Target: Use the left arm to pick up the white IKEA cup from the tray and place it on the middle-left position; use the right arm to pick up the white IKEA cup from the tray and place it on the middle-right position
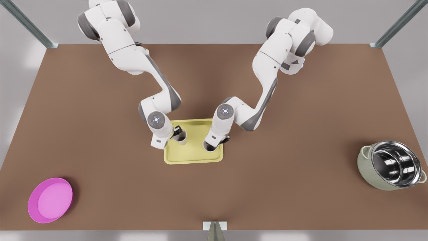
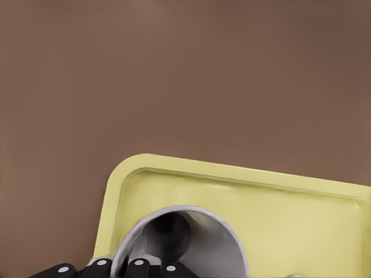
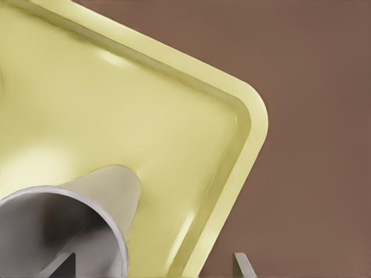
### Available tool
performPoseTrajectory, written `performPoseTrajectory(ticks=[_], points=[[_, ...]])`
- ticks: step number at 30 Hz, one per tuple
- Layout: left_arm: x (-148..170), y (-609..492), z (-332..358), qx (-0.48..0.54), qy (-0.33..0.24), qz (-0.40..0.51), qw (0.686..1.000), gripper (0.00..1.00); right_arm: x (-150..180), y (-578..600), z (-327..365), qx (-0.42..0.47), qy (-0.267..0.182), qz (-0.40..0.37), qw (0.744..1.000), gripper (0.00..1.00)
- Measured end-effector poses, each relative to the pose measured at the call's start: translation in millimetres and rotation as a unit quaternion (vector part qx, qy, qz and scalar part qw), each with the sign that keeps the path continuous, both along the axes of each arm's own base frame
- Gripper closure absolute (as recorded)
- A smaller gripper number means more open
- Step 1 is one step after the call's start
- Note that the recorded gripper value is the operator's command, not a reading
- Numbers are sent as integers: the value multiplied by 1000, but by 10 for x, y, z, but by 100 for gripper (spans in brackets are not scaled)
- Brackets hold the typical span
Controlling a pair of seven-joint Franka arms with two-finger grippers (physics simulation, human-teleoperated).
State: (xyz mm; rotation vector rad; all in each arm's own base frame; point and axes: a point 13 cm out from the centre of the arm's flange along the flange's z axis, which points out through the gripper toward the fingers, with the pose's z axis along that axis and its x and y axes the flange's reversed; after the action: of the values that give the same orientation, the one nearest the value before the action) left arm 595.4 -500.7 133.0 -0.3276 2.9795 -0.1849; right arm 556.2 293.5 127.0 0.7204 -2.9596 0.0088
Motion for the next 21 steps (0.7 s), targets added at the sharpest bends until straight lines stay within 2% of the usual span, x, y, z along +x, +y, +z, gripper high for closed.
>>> performPoseTrajectory(ticks=[3, 6, 9, 11, 13, 15, 16, 17, 18, 19, 21], points=[[871, 1230, 736, -16, -7, 102, 995, 96, -6, 44, 3, 6, 1, -4, 1000, 1], [1401, 2808, 655, 1, 21, 185, 983, 96, -18, 88, -25, 10, 2, -5, 1000, 1], [1450, 3508, 146, 21, 52, 180, 982, 96, -2, 109, -69, 13, 1, -6, 1000, 1], [1435, 3654, -168, 29, 61, 156, 985, 96, 5, 118, -117, 14, 1, -7, 1000, 6], [1472, 3697, -292, 41, 52, 122, 990, 96, -18, 128, -206, 15, 6, -11, 1000, 18], [1516, 3728, -324, 54, 40, 89, 994, 96, -81, 141, -279, 15, 14, -11, 1000, 41], [1530, 3735, -343, 59, 36, 74, 995, 89, -125, 168, -299, 19, 22, -16, 999, 60], [1546, 3736, -347, 61, 32, 61, 996, 7, -164, 195, -309, 25, 30, -20, 999, 76], [1566, 3723, -341, 59, 28, 48, 997, 0, -203, 238, -306, 32, 38, -23, 998, 90], [1584, 3695, -335, 52, 24, 34, 998, 0, -237, 280, -295, 40, 45, -24, 998, 99], [1610, 3662, -328, 43, 17, 4, 999, 0, -295, 334, -273, 46, 56, -22, 997, 100]])
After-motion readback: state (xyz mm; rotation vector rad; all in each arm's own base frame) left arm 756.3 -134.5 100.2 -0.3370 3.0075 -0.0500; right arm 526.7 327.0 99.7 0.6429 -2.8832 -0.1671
